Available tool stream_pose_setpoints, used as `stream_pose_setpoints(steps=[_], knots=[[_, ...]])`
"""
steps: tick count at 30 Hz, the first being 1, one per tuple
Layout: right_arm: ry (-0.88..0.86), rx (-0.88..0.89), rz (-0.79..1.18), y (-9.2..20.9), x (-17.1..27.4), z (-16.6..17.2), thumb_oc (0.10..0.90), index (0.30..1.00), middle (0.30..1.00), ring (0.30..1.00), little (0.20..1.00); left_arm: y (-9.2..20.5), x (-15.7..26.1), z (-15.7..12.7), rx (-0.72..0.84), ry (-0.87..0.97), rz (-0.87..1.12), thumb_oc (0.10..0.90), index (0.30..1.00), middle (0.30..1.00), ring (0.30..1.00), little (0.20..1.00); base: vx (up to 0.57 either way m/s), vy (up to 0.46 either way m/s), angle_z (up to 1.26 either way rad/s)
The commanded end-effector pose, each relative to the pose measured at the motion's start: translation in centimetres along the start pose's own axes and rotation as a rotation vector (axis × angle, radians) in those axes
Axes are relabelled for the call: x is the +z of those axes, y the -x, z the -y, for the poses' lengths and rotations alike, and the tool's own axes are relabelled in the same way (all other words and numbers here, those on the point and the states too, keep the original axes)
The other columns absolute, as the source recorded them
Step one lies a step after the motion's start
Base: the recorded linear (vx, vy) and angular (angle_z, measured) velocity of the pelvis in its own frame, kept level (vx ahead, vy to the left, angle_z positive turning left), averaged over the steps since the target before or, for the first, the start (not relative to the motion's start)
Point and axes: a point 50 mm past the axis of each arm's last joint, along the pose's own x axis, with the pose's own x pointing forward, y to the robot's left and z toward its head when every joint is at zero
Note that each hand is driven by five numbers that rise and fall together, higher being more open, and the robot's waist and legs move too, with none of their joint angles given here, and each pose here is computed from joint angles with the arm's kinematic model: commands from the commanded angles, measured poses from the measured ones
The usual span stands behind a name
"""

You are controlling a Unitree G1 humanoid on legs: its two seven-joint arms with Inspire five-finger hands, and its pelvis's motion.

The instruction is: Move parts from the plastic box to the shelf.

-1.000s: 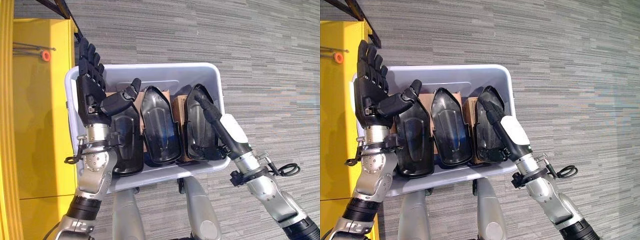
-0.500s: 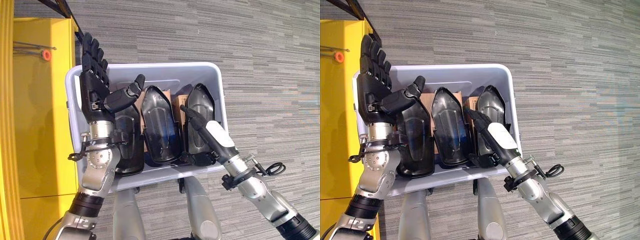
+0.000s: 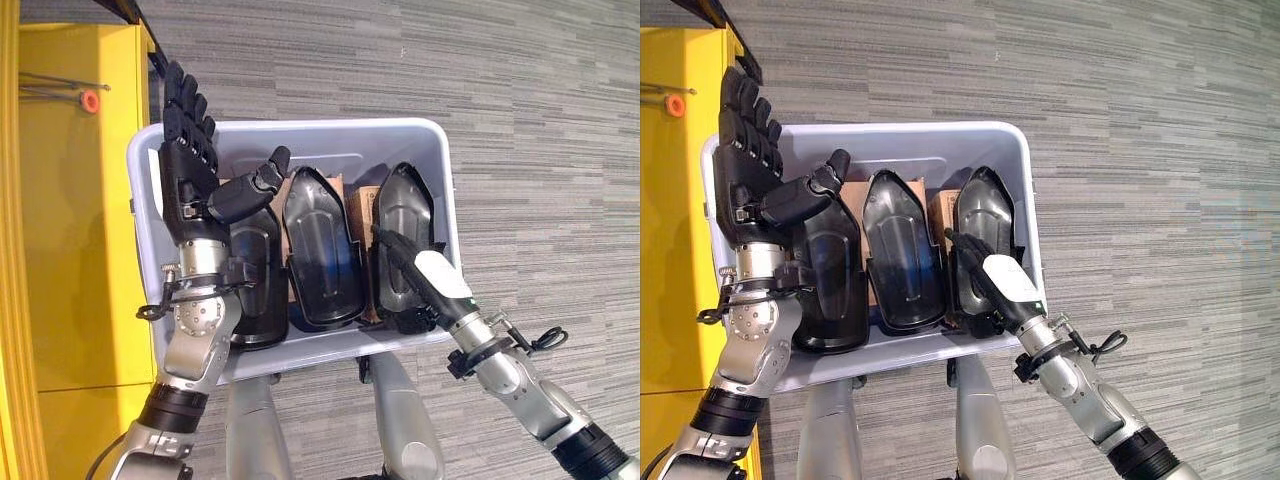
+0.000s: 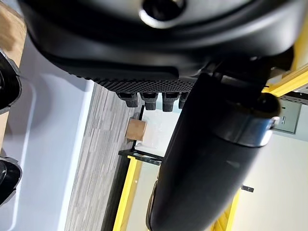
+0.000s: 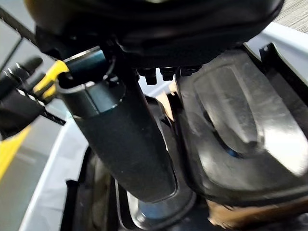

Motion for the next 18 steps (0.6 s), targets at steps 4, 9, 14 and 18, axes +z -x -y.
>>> stream_pose_setpoints(steps=[4, 9, 14, 18], knots=[[0.064, -0.091, 0.062, -0.6, 0.6, 0.8, 0.900, 1.000, 1.000, 1.000, 1.000, -0.8, 4.2, 2.8, -0.100, 0.089, 0.275, 0.900, 1.000, 1.000, 1.000, 1.000, 0.00, 0.000, 0.00], [0.083, -0.088, 0.055, -0.7, 0.4, 0.7, 0.900, 1.000, 1.000, 1.000, 1.000, -0.8, 4.2, 3.0, -0.103, 0.091, 0.273, 0.900, 1.000, 1.000, 1.000, 1.000, 0.00, 0.000, 0.00], [0.088, -0.086, 0.045, -0.9, 0.2, 0.5, 0.900, 1.000, 1.000, 1.000, 1.000, -0.9, 4.3, 3.1, -0.104, 0.096, 0.276, 0.900, 1.000, 1.000, 1.000, 1.000, 0.00, 0.000, 0.00], [0.114, -0.084, 0.033, -1.1, -0.1, 0.2, 0.900, 1.000, 1.000, 1.000, 1.000, -0.9, 4.3, 3.3, -0.107, 0.104, 0.280, 0.900, 1.000, 1.000, 1.000, 1.000, 0.00, 0.000, 0.00]])
